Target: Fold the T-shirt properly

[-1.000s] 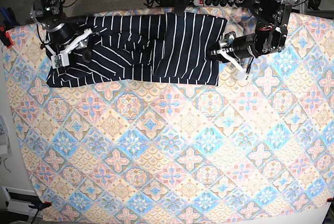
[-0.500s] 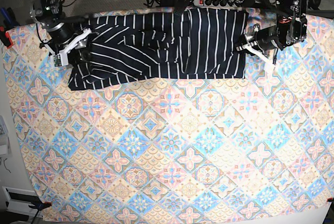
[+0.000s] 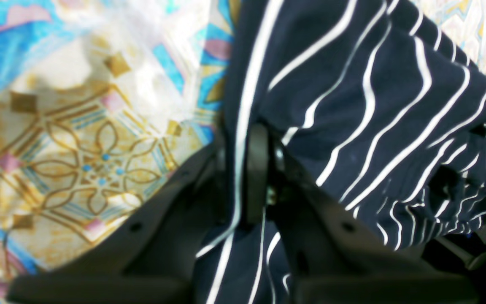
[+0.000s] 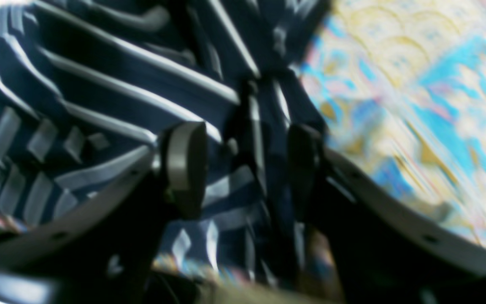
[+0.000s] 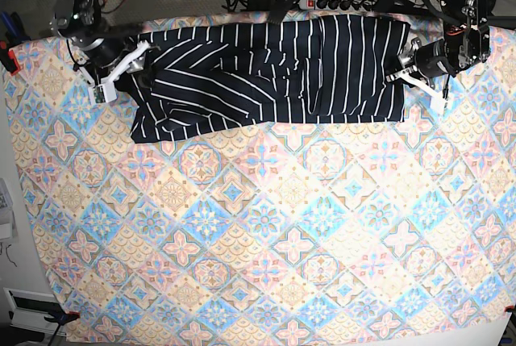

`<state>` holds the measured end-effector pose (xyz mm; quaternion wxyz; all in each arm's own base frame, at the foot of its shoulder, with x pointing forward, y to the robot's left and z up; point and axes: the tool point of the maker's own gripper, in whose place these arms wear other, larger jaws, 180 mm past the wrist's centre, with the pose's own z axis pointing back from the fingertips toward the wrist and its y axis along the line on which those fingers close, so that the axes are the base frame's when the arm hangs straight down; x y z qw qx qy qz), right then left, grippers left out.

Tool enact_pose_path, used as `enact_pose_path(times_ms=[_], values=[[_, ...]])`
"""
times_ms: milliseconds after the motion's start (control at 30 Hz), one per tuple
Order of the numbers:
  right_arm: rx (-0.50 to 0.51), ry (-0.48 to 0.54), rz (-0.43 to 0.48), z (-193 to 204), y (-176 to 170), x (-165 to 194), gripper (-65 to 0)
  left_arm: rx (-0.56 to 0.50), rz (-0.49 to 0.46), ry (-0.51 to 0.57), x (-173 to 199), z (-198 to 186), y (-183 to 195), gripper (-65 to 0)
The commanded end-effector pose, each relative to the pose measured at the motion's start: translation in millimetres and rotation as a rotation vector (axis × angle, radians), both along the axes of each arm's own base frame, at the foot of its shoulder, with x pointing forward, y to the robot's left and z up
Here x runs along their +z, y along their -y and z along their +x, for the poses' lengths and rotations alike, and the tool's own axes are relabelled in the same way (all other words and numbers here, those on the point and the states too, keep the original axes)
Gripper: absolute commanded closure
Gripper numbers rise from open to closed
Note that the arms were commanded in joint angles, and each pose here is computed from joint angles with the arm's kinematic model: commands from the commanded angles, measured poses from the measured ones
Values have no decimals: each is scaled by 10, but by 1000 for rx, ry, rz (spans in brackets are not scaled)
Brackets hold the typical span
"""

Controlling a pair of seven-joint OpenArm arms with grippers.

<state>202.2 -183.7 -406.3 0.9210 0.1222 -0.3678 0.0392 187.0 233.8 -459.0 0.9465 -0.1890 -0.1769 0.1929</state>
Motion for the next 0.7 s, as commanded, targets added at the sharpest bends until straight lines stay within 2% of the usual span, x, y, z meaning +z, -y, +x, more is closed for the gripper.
enact_pose_path(times_ms=[0, 200, 433, 600, 667], values=[[-7, 35, 18, 103, 31, 76, -340, -8, 2, 28, 79, 73, -28, 0], [-26, 45, 58, 288, 112, 60, -407, -8, 3, 26, 75, 65, -30, 0], [-89, -46, 148, 221, 148, -281, -412, -7, 0, 25, 69, 57, -19, 0], [-95, -71, 159, 187, 144, -363, -412, -6, -1, 26, 70, 64, -14, 0], [-68, -106, 167, 108, 114, -443, -412, -6, -1, 26, 70, 64, -14, 0]])
